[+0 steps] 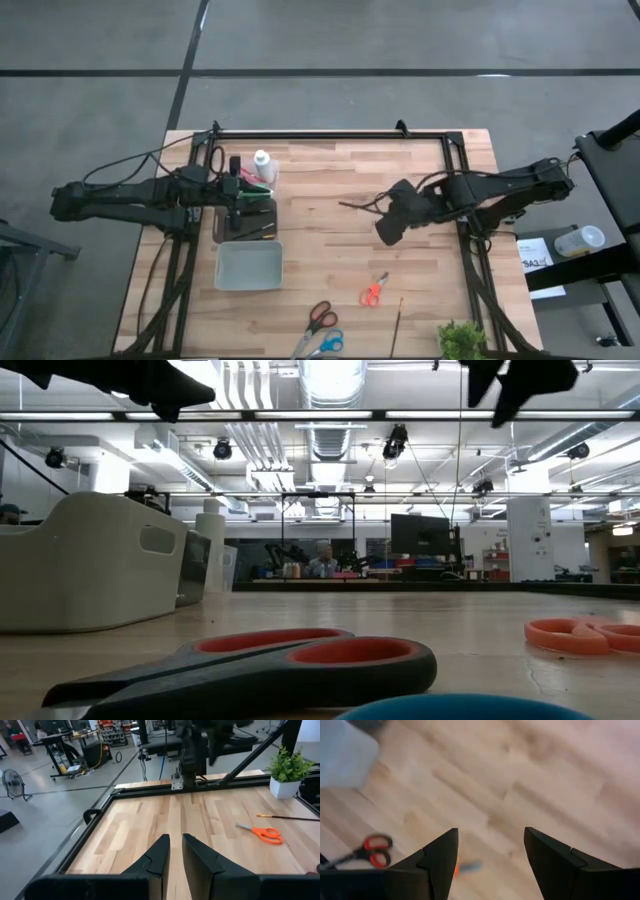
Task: Pick & Place Paint Supplies
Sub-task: Put the orange paint brush into the black bin
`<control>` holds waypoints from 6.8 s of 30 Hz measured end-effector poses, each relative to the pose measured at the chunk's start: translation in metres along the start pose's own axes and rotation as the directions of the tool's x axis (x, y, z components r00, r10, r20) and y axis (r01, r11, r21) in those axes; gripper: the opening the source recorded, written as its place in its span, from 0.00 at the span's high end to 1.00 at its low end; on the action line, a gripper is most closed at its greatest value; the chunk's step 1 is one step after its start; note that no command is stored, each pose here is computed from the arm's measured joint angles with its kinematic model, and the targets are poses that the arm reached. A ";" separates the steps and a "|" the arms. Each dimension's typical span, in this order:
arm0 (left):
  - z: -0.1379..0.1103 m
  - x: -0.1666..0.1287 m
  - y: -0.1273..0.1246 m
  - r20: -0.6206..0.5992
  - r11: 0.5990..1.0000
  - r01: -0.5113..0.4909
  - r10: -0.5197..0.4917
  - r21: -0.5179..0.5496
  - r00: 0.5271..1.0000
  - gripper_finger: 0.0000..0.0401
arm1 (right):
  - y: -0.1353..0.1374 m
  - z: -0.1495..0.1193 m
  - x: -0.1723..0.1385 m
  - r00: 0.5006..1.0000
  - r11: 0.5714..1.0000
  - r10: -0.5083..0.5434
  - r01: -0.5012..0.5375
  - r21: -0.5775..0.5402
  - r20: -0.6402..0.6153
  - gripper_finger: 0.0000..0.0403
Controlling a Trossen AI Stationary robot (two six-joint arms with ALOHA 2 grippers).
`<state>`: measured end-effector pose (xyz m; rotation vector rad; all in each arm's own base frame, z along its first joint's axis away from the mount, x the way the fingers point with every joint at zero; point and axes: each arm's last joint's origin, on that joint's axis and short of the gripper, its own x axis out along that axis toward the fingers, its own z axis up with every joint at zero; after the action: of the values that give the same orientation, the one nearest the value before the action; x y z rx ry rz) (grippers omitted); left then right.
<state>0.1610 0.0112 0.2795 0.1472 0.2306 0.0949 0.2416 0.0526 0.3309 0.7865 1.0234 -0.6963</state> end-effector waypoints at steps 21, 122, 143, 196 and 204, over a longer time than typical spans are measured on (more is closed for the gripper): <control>0.007 0.000 0.001 0.073 0.994 -0.019 0.011 0.109 0.997 0.85 | 0.032 -0.029 0.042 0.963 0.997 -0.062 0.047 -0.061 -0.261 0.45; -0.033 -0.006 -0.005 -0.346 0.990 0.091 -0.048 0.110 0.937 0.85 | 0.075 -0.249 0.116 0.990 0.927 -0.119 0.140 0.348 -0.081 0.45; -0.033 -0.006 -0.005 -0.346 0.990 0.091 -0.048 0.109 0.937 0.85 | 0.063 -0.242 0.130 0.982 0.909 -0.182 0.191 0.370 -0.058 0.45; -0.033 -0.006 -0.005 -0.346 0.990 0.092 -0.049 0.110 0.937 0.85 | 0.051 -0.239 0.143 0.966 0.892 -0.247 0.256 0.372 -0.073 0.97; -0.033 -0.006 -0.005 -0.346 0.990 0.091 -0.048 0.110 0.937 0.85 | 0.061 -0.235 0.131 0.974 0.914 -0.226 0.223 0.339 -0.032 0.97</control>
<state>0.1476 0.0105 0.2479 0.2465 0.5908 0.0347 0.2289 0.2622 0.1522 0.9723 1.0078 -1.0957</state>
